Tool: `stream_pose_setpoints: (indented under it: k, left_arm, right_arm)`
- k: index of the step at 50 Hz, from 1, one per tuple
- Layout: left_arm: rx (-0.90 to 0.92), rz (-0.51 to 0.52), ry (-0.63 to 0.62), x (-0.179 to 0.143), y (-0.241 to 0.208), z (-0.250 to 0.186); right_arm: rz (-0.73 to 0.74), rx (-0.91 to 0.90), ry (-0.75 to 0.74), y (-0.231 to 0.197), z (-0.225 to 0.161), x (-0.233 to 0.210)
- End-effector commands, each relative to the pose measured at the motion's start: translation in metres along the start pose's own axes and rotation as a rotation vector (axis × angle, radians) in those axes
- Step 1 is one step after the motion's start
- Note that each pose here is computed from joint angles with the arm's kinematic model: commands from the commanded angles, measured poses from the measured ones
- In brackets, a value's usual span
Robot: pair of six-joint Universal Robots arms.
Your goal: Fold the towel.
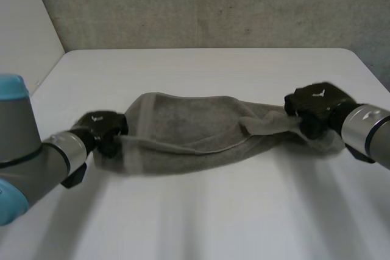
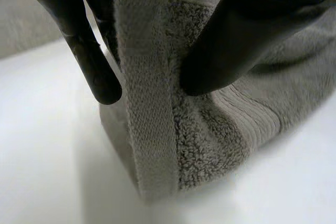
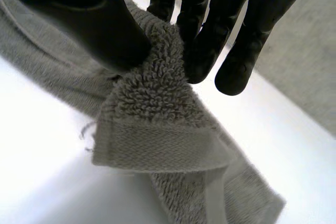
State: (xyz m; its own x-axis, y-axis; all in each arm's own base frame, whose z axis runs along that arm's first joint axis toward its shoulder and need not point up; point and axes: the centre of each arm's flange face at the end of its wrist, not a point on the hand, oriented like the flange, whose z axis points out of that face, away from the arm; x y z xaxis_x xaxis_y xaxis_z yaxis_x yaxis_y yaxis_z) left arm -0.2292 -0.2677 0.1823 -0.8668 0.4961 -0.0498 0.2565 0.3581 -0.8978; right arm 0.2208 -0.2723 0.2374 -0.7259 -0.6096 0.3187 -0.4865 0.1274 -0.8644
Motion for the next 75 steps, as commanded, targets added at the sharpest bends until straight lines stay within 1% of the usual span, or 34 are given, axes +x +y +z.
stream_pose_setpoints:
  k: [1,5,7,14,19,21,25,27,29,30,32,33,34,35,36,37,38,40,43,46,49,51,52,54,56,57,59,60,62,63,65,70,73,75]
  left_arm:
    - [0.175,-0.005,0.029,-0.008,-0.059,-0.026]
    - [0.272,-0.03,0.038,-0.015,-0.087,-0.045]
    - [0.336,-0.08,0.075,-0.017,-0.103,-0.059]
    - [0.343,-0.148,0.067,-0.031,-0.102,-0.06]
    - [0.267,-0.173,0.067,-0.034,-0.082,-0.043]
    - [0.212,-0.18,0.069,-0.04,-0.065,-0.017]
    - [0.203,-0.165,0.075,-0.045,-0.06,0.009]
    - [0.219,-0.153,0.077,-0.048,-0.064,0.023]
    - [0.289,-0.128,0.082,-0.055,-0.082,0.051]
    - [0.289,-0.128,0.082,-0.055,-0.082,0.051]
    - [0.414,-0.094,0.071,-0.06,-0.12,0.07]
    - [0.415,-0.093,0.071,-0.06,-0.12,0.07]
    - [0.49,-0.087,0.046,-0.065,-0.142,0.074]
    - [0.491,-0.087,0.046,-0.065,-0.142,0.074]
    - [0.584,-0.082,0.013,-0.072,-0.168,0.072]
    - [0.692,-0.077,-0.02,-0.079,-0.194,0.067]
    - [0.693,-0.077,-0.021,-0.079,-0.194,0.067]
    - [0.887,-0.078,-0.064,-0.088,-0.232,0.053]
    - [0.943,-0.088,-0.064,-0.089,-0.241,0.047]
    - [0.996,-0.106,-0.041,-0.089,-0.25,0.037]
    - [0.933,-0.129,-0.037,-0.086,-0.233,0.04]
    - [0.831,-0.15,-0.015,-0.081,-0.204,0.046]
    - [0.831,-0.15,-0.014,-0.081,-0.204,0.046]
    - [0.775,-0.152,0.015,-0.078,-0.188,0.048]
    - [0.65,-0.168,0.084,-0.067,-0.151,0.054]
    - [0.65,-0.168,0.084,-0.067,-0.151,0.054]
    - [0.526,-0.189,0.134,-0.061,-0.11,0.057]
    - [0.525,-0.189,0.134,-0.061,-0.11,0.057]
    - [0.417,-0.195,0.167,-0.055,-0.073,0.056]
    - [0.417,-0.195,0.167,-0.055,-0.073,0.056]
    - [0.372,-0.183,0.172,-0.054,-0.056,0.055]
    - [0.252,-0.092,0.134,-0.063,-0.012,0.041]
    - [0.243,-0.069,0.122,-0.065,-0.008,0.034]
    - [0.25,-0.053,0.114,-0.068,-0.014,0.015]
  right_arm:
    - [-0.042,0.149,0.099,-0.046,-0.034,0.017]
    - [-0.065,0.231,0.177,-0.075,-0.065,0.035]
    - [-0.066,0.239,0.186,-0.081,-0.071,0.039]
    - [-0.048,0.185,0.177,-0.078,-0.077,0.052]
    - [-0.046,0.035,0.13,-0.043,-0.042,0.059]
    - [-0.06,0.005,0.123,-0.036,-0.032,0.061]
    - [-0.09,-0.003,0.115,-0.035,-0.015,0.064]
    - [-0.1,0.042,0.116,-0.046,0.007,0.063]
    - [-0.111,0.099,0.133,-0.058,0.02,0.063]
    - [-0.111,0.099,0.133,-0.058,0.02,0.063]
    - [-0.141,0.268,0.215,-0.093,0.041,0.07]
    - [-0.141,0.269,0.216,-0.094,0.041,0.07]
    - [-0.152,0.359,0.274,-0.111,0.048,0.078]
    - [-0.162,0.453,0.341,-0.128,0.05,0.089]
    - [-0.162,0.454,0.342,-0.128,0.051,0.089]
    - [-0.172,0.55,0.41,-0.145,0.05,0.1]
    - [-0.172,0.551,0.411,-0.145,0.05,0.1]
    - [-0.169,0.701,0.517,-0.169,0.044,0.115]
    - [-0.137,0.752,0.546,-0.175,0.037,0.119]
    - [-0.118,0.71,0.519,-0.163,0.04,0.115]
    - [-0.108,0.659,0.491,-0.152,0.045,0.11]
    - [-0.088,0.523,0.399,-0.122,0.054,0.094]
    - [-0.088,0.522,0.399,-0.121,0.054,0.094]
    - [-0.079,0.404,0.299,-0.095,0.056,0.076]
    - [-0.077,0.348,0.249,-0.082,0.055,0.066]
    - [-0.077,0.348,0.249,-0.082,0.055,0.066]
    - [-0.084,0.26,0.166,-0.055,0.051,0.046]
    - [-0.084,0.26,0.165,-0.055,0.051,0.046]
    - [-0.104,0.181,0.1,-0.027,0.047,0.027]
    - [-0.104,0.181,0.1,-0.027,0.047,0.027]
    - [-0.132,0.1,0.043,0.003,0.045,0.011]
    - [-0.173,-0.001,-0.018,0.038,0.037,-0.008]
    - [-0.199,-0.005,-0.017,0.037,0.024,-0.011]
    - [-0.203,0.018,0.011,0.027,0.012,-0.007]
